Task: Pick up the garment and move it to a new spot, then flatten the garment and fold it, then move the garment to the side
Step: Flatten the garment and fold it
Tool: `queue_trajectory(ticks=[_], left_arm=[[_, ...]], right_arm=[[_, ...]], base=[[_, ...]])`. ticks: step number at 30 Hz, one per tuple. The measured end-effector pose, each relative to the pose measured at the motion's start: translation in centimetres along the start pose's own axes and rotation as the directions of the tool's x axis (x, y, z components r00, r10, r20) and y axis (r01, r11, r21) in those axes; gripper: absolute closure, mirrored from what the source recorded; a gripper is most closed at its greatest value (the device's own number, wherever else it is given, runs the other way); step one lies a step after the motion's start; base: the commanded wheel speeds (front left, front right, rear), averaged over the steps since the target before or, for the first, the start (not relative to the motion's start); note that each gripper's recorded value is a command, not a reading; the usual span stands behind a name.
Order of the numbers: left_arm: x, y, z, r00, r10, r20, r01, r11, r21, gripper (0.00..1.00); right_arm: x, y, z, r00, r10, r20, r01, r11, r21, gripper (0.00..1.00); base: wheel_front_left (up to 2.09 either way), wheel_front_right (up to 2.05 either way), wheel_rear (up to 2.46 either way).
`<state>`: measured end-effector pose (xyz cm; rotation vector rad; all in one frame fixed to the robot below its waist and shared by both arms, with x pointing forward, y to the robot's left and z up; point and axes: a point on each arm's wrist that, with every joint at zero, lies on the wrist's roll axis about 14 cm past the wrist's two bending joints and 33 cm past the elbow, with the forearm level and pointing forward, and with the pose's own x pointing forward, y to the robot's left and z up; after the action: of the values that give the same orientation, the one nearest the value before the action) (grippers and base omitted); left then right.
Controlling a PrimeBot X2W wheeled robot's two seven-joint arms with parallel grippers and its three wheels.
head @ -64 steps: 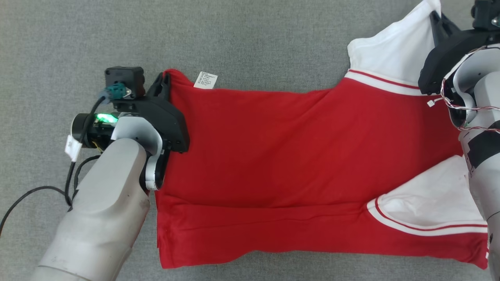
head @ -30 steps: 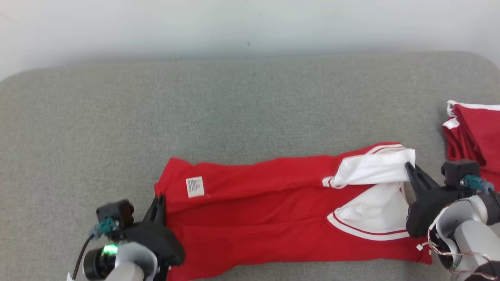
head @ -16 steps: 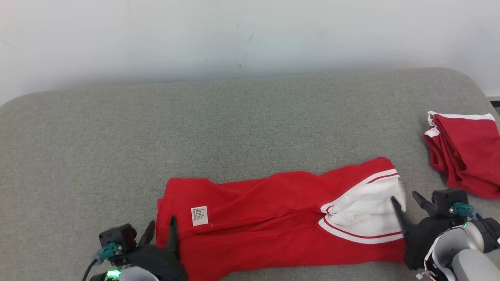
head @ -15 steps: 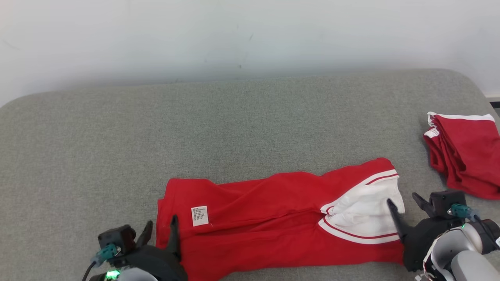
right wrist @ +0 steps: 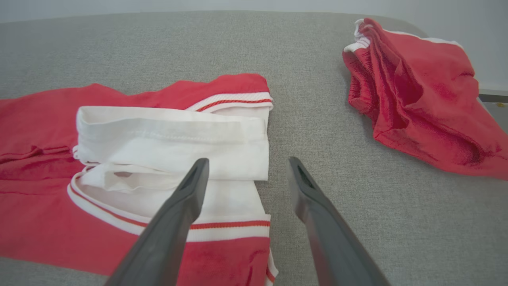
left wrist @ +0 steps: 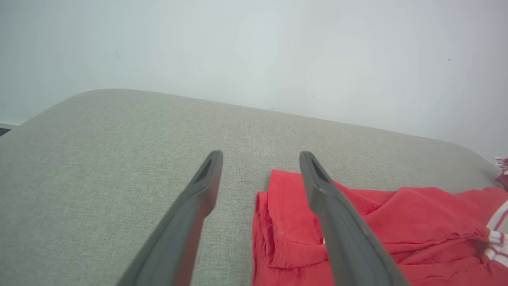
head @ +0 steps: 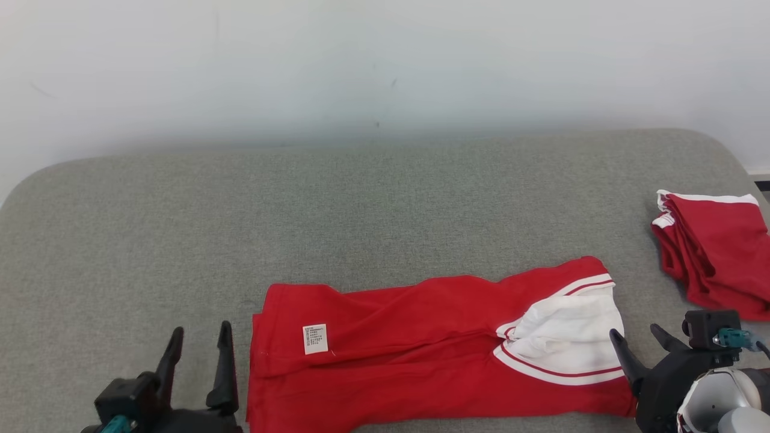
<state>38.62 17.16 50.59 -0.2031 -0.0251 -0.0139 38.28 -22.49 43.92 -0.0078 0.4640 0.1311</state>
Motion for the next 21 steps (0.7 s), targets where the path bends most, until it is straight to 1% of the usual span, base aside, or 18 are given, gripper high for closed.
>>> queue_trajectory(ticks=[5, 8, 11, 14, 21], left_arm=[[-0.8, 1.3, 1.6, 0.997, 0.024, 0.068, -0.027, 0.999, 0.041, 0.00], [-1.1, 2.1, 2.1, 0.995, 0.039, 0.092, -0.044, 0.998, 0.054, 0.00], [-1.4, 2.6, 1.8, 0.995, 0.050, 0.090, -0.056, 0.996, 0.066, 0.00], [-1.8, 3.0, 1.1, 0.995, 0.063, 0.075, -0.068, 0.995, 0.068, 0.00], [-2.0, 3.9, 0.3, 0.994, 0.088, 0.057, -0.092, 0.992, 0.080, 0.00]], right_arm=[[0.4, 0.0, -1.3, 0.994, 0.004, -0.112, 0.003, 0.998, 0.070, 0.00], [1.1, -0.4, -0.8, 0.990, -0.001, -0.138, 0.013, 0.996, 0.084, 0.00], [2.0, -0.9, -0.5, 0.986, -0.012, -0.164, 0.029, 0.994, 0.103, 0.00], [2.6, -1.2, -1.7, 0.970, -0.020, -0.243, 0.048, 0.993, 0.109, 0.00], [4.6, -0.6, -3.2, 0.941, -0.010, -0.339, 0.052, 0.992, 0.114, 0.00]], base=[[0.00, 0.00, 0.00], [0.00, 0.00, 0.00], [0.00, 0.00, 0.00], [0.00, 0.00, 0.00], [0.00, 0.00, 0.00]])
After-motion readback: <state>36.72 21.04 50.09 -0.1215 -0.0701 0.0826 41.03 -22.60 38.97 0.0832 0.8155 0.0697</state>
